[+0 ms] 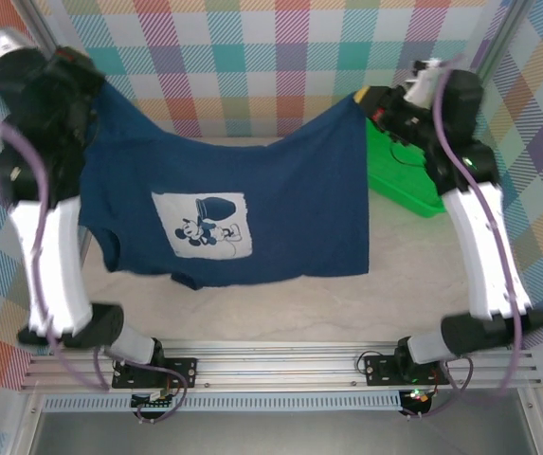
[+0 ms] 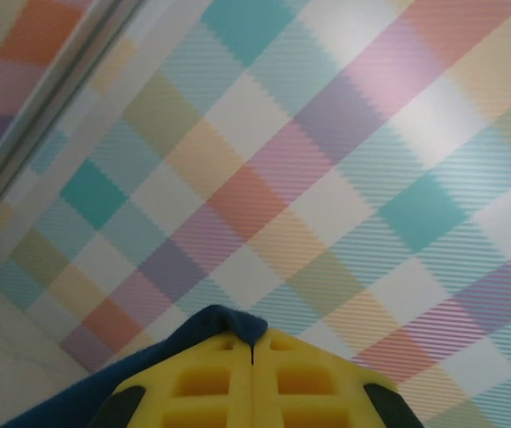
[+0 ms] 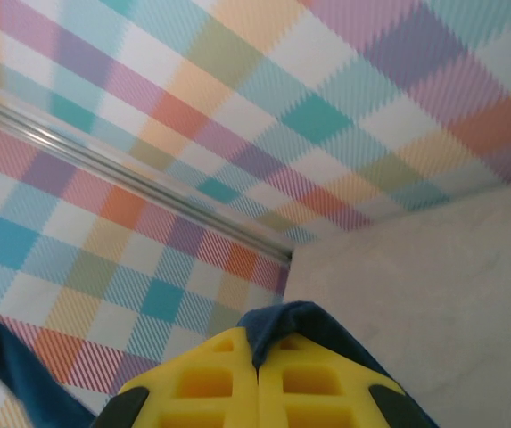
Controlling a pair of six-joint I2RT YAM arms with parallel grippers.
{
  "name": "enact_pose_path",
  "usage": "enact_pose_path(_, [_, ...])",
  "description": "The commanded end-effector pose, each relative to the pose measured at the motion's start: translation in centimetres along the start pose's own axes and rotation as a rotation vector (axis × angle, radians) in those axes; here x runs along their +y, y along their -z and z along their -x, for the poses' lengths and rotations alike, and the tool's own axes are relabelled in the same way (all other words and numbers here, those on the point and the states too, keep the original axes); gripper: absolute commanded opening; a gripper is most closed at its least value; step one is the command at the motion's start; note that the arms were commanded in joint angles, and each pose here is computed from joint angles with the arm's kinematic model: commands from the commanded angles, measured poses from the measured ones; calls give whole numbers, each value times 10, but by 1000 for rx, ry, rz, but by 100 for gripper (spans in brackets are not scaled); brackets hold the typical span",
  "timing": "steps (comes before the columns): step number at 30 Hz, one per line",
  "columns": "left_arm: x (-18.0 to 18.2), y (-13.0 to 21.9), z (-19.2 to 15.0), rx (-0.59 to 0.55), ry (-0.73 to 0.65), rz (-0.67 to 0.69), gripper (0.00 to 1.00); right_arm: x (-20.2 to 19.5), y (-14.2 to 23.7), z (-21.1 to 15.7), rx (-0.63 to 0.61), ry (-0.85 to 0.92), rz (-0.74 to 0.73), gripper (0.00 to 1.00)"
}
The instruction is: Fold and stack the t-shirts
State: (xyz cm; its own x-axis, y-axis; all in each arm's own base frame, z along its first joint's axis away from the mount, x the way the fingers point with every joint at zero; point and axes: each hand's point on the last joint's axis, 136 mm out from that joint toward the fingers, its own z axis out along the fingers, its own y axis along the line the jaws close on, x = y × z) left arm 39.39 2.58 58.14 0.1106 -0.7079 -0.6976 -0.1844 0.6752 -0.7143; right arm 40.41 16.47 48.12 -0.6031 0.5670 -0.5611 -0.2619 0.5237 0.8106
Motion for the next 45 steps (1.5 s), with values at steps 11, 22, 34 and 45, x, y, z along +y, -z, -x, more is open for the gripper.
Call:
enact_pose_path(11, [4, -94, 19, 81, 153, -182, 0, 16, -98, 49, 46, -32, 121, 0])
enact_pose_path(22, [-8, 27, 44, 31, 32, -212, 0, 12, -78, 66, 15, -50, 129, 0])
enact_pose_path(34, [256, 119, -266, 668, 176, 377, 0, -207, -69, -190, 471, -354, -363, 0])
enact_pose_path(45, [358, 193, -396, 912, 268, 690, 0, -334, -8, -313, 716, -352, -883, 0])
